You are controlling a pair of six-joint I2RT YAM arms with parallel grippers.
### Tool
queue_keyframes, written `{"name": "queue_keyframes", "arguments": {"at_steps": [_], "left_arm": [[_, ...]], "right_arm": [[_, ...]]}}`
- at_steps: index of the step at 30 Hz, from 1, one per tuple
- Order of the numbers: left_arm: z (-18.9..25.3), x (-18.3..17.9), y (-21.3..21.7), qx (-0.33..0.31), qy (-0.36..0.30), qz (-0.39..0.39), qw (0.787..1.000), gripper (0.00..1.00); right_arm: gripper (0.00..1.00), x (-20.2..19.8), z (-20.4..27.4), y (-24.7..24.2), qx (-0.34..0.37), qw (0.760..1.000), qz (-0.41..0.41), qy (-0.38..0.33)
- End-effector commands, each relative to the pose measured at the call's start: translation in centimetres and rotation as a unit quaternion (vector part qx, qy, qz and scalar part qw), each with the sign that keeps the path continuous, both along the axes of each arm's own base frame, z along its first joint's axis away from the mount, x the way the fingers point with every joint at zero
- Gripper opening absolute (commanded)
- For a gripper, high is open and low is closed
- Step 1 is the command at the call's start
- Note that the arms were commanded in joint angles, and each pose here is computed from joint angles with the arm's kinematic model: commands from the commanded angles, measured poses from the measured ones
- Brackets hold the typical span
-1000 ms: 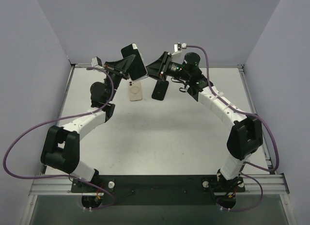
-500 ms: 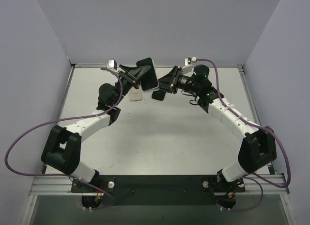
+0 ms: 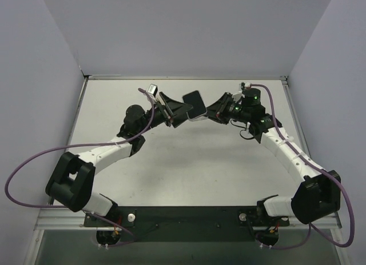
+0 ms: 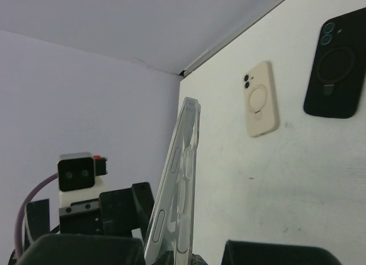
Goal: Take the phone out of the phone case
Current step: Remove the phone case from the phone.
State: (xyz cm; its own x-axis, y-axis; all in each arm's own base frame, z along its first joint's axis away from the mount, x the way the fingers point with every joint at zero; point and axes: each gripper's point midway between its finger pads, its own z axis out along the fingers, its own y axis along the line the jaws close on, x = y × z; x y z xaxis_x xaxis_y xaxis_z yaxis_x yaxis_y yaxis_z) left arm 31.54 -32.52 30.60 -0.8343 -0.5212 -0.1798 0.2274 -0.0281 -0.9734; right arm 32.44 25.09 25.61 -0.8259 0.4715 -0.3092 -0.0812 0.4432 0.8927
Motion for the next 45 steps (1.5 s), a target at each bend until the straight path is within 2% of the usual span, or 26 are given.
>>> {"name": "queue_keyframes", "arguments": {"at_steps": [1, 6, 9, 10, 15, 19, 21, 24, 29, 34, 35, 40, 45], "left_arm": [[4.8, -2.5, 2.2, -0.017, -0.099, 0.002, 0.995, 0.92], [4.4, -1.9, 3.8, 0.000, -0.097, 0.020, 0.995, 0.93], [3.4, -1.6, 4.9, 0.024, -0.085, 0.034, 0.996, 0.93], [2.4, -1.4, 5.0, 0.044, -0.070, 0.036, 0.996, 0.93], [1.1, -0.8, 5.6, 0.103, -0.055, 0.056, 0.992, 0.94], [-1.8, -0.7, 5.5, 0.156, -0.017, 0.049, 0.986, 0.94], [-3.1, -0.7, 5.4, 0.169, -0.003, 0.045, 0.985, 0.94], [-5.0, -1.0, 5.3, 0.188, 0.015, 0.041, 0.981, 0.94], [-9.1, -1.6, 5.1, 0.232, 0.041, 0.031, 0.971, 0.94], [-13.1, -1.9, 4.7, 0.252, 0.052, 0.024, 0.966, 0.94], [-15.2, -2.3, 4.6, 0.260, 0.072, 0.015, 0.963, 0.94], [-16.8, -2.6, 2.5, 0.230, 0.070, -0.009, 0.971, 0.93], [-18.6, -2.2, 1.1, 0.256, 0.059, -0.029, 0.964, 0.89]], "right_arm": [[0.00, 1.0, -1.8, -4.6, -0.084, 0.993, -0.080, 0.000], [0.00, 0.9, -2.1, -5.9, -0.125, 0.988, -0.094, -0.005], [0.00, 0.2, -3.4, -7.2, -0.211, 0.973, -0.093, -0.017], [0.00, 0.7, -4.0, -8.7, -0.253, 0.959, -0.123, -0.022], [0.00, -0.1, -7.6, -11.0, -0.396, 0.909, -0.128, -0.033], [0.00, -1.2, -10.4, -9.8, -0.478, 0.871, -0.100, -0.053], [0.00, -0.9, -11.5, -9.9, -0.526, 0.842, -0.097, -0.069], [0.00, -1.4, -13.5, -8.3, -0.557, 0.823, -0.066, -0.088], [0.00, -2.6, -16.3, -5.0, -0.564, 0.819, -0.015, -0.104], [0.00, -3.6, -19.1, -2.1, -0.524, 0.847, 0.027, -0.090], [0.00, -3.7, -19.4, -1.9, -0.520, 0.849, 0.031, -0.086], [0.00, -4.5, -21.7, -0.2, -0.490, 0.867, 0.056, -0.067], [0.00, -4.9, -22.1, 0.2, -0.479, 0.873, 0.072, -0.062]]}}
